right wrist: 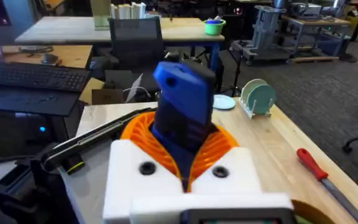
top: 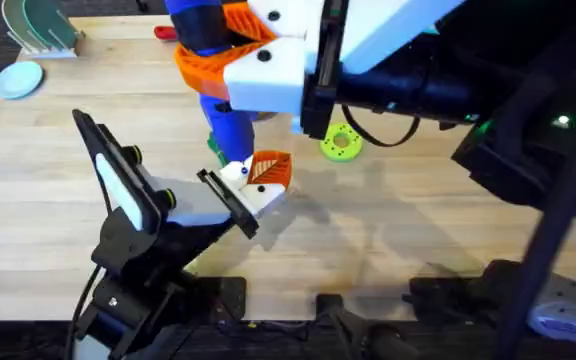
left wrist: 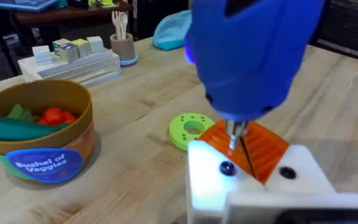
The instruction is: Pick up the gripper from the table and insert it into the empty holder that is missing its gripper. Then pick up a screw, insert it into the mounting hole, and use the screwdriver to tighten it. Finally, clean up the table by picking up the vegetable and placing it into the bucket.
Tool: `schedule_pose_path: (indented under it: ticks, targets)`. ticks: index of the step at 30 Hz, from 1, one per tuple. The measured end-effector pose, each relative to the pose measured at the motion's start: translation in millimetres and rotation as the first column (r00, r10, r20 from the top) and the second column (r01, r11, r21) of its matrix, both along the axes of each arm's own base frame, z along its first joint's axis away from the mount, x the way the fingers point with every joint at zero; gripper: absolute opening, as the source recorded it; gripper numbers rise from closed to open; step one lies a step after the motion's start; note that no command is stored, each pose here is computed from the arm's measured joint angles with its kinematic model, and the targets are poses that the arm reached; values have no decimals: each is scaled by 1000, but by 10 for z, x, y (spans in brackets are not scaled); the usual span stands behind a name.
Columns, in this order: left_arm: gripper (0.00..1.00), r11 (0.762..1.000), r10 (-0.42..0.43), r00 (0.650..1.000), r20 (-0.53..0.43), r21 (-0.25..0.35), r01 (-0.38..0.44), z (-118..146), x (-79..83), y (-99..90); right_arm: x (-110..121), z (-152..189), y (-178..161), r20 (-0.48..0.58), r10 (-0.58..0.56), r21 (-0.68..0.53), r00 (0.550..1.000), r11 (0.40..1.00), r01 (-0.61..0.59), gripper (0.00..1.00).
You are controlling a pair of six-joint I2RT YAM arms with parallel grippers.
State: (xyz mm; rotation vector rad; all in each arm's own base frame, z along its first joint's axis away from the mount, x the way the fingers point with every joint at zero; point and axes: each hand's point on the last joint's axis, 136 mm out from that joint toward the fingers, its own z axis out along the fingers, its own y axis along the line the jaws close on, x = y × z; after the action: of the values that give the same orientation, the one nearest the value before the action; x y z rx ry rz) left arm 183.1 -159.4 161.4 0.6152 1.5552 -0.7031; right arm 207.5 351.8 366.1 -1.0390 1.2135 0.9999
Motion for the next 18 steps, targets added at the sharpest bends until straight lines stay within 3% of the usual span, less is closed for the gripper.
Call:
schedule_pose_path:
  ticks: [18]
  targets:
    - [5,1000,0,1000,-1,0,0,-2,0,0,74,-190,81,-46,-1,-36,999,999,-1,19]
